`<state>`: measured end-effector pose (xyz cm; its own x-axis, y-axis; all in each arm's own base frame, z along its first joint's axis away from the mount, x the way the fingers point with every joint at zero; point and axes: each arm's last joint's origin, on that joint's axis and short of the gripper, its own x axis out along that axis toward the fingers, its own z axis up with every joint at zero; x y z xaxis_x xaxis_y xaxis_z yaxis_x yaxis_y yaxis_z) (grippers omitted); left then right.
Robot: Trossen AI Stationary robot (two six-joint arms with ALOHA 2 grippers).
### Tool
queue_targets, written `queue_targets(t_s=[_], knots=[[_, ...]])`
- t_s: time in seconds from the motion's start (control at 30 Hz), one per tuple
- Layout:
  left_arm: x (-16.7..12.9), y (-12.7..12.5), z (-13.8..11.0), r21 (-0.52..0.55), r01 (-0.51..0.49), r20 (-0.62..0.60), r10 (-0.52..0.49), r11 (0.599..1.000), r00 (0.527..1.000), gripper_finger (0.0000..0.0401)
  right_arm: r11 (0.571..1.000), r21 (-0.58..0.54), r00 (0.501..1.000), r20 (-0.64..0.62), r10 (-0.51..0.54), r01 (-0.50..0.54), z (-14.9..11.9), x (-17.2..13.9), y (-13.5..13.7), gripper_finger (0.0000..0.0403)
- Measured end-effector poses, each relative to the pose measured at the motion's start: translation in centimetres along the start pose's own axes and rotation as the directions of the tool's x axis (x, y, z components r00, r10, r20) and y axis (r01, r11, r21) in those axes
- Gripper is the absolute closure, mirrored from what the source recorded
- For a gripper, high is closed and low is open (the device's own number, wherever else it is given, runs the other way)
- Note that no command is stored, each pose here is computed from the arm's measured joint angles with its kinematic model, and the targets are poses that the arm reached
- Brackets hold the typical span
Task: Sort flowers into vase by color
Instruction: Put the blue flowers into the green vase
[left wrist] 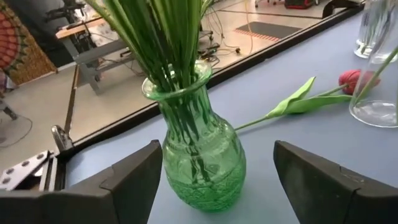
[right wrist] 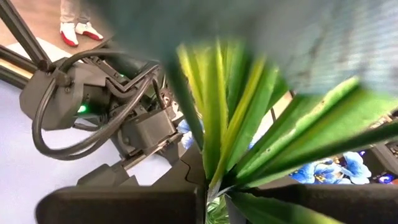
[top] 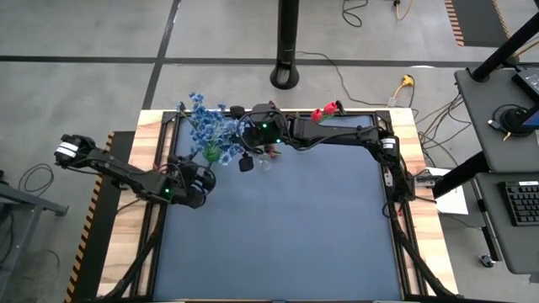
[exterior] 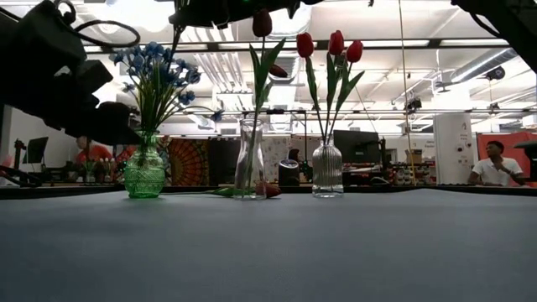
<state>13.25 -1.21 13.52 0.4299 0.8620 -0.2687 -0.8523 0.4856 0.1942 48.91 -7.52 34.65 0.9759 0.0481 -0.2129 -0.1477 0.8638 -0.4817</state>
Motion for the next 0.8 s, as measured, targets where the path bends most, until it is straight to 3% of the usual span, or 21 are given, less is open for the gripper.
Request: queue_targets(t_s=[0.17,0.53,0.8], knots=[[0.2,0.4,0.5,0.015,-0.017,0.004,0.017,1.0,1.0,0.0122,1.0,0.0,1.0,0.0,0.0,0.0,0.0,0.0,0.0,0.0383],[0.9,1.1,-0.7,-0.075,-0.036,0.017,0.037,0.997,0.999,0.0123,1.0,0.0,1.0,0.0,0.0,0.0,0.0,0.0,0.0,0.0383],[0.9,1.0,-0.5,-0.015,-0.007,0.036,0.008,1.0,0.999,0.0123,1.0,-0.01,1.0,0.018,-0.01,0.01,0.1,0.0,-0.1,0.0383]])
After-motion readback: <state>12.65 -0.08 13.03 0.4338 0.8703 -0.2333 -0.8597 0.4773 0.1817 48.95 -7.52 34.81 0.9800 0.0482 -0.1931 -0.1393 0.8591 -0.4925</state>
